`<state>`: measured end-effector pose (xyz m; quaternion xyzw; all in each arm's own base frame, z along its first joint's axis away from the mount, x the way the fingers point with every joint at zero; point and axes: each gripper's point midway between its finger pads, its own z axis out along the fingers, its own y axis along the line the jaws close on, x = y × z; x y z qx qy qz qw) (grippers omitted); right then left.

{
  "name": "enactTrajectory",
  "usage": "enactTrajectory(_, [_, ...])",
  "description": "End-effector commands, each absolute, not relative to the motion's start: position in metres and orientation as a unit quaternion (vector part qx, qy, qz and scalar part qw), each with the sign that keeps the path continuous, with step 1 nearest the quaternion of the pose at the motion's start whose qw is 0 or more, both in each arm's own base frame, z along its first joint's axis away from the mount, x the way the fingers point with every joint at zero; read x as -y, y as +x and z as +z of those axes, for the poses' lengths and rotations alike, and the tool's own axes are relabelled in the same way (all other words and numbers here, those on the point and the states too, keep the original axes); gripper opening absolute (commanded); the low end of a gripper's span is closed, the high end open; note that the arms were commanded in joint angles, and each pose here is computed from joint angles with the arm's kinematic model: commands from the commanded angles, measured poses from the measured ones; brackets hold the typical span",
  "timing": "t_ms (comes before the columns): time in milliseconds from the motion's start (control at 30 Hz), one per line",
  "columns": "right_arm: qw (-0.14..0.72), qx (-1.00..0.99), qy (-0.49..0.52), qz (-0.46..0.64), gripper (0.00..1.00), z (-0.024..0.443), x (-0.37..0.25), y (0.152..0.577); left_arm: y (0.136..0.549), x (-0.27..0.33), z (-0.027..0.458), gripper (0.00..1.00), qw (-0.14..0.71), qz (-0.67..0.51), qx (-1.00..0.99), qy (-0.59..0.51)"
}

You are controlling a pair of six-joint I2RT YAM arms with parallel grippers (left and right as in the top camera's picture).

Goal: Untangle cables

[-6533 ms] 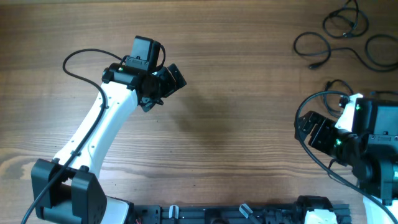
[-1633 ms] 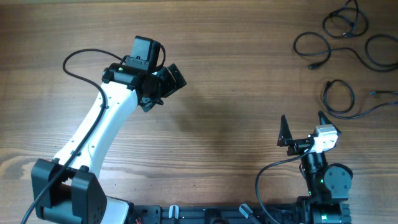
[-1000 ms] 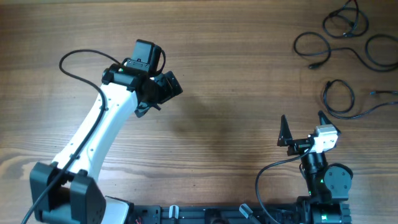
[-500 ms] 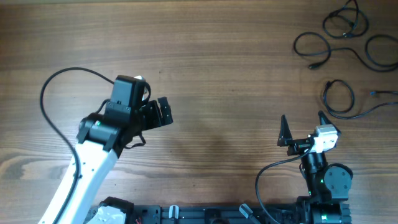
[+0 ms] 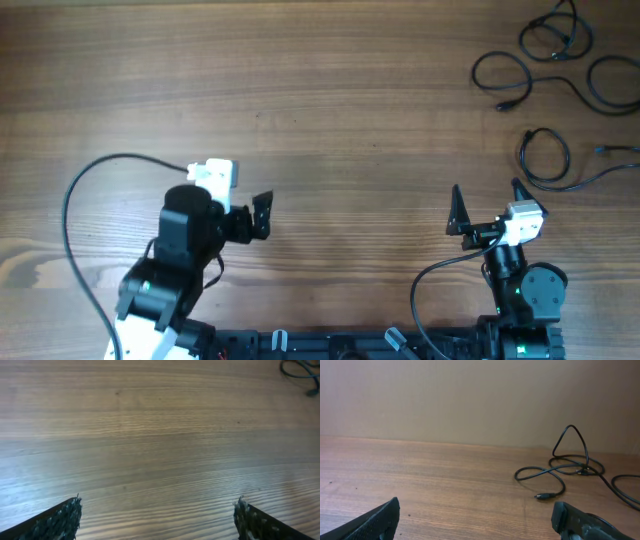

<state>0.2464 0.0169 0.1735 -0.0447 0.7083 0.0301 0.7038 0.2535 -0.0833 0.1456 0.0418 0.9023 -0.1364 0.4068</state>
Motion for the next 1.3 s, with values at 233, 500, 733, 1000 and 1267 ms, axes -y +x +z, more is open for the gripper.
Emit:
enactTrajectory(233, [0.708,-0.704,-0.042,0.024,1.0,0.176,-0.015,0.246,0.244,0.059,0.14,1.0,0.483,-0.14,-0.864,0.018])
enactTrajectory(500, [0.708,-0.704,-0.042,0.024,1.0,0.176,-0.015,0.246,0.245,0.039,0.144,1.0,0.546,-0.168,-0.819,-0.046])
enactTrajectory(733, [0.709,-0.704,-0.042,0.024,1.0,0.176,-0.015,0.246,0.245,0.03,0.151,1.0,0.572,-0.156,-0.803,-0.051])
enactTrajectory(1000, [0.709,-0.704,-0.042,0.025,1.0,0.176,-0.015,0.246,0.249,0.034,0.175,1.0,0.665,-0.166,-0.728,-0.022])
enactTrajectory(1267, [0.709,-0.704,-0.042,0.024,1.0,0.176,-0.015,0.246,0.243,0.03,0.201,1.0,0.729,-0.143,-0.669,-0.001])
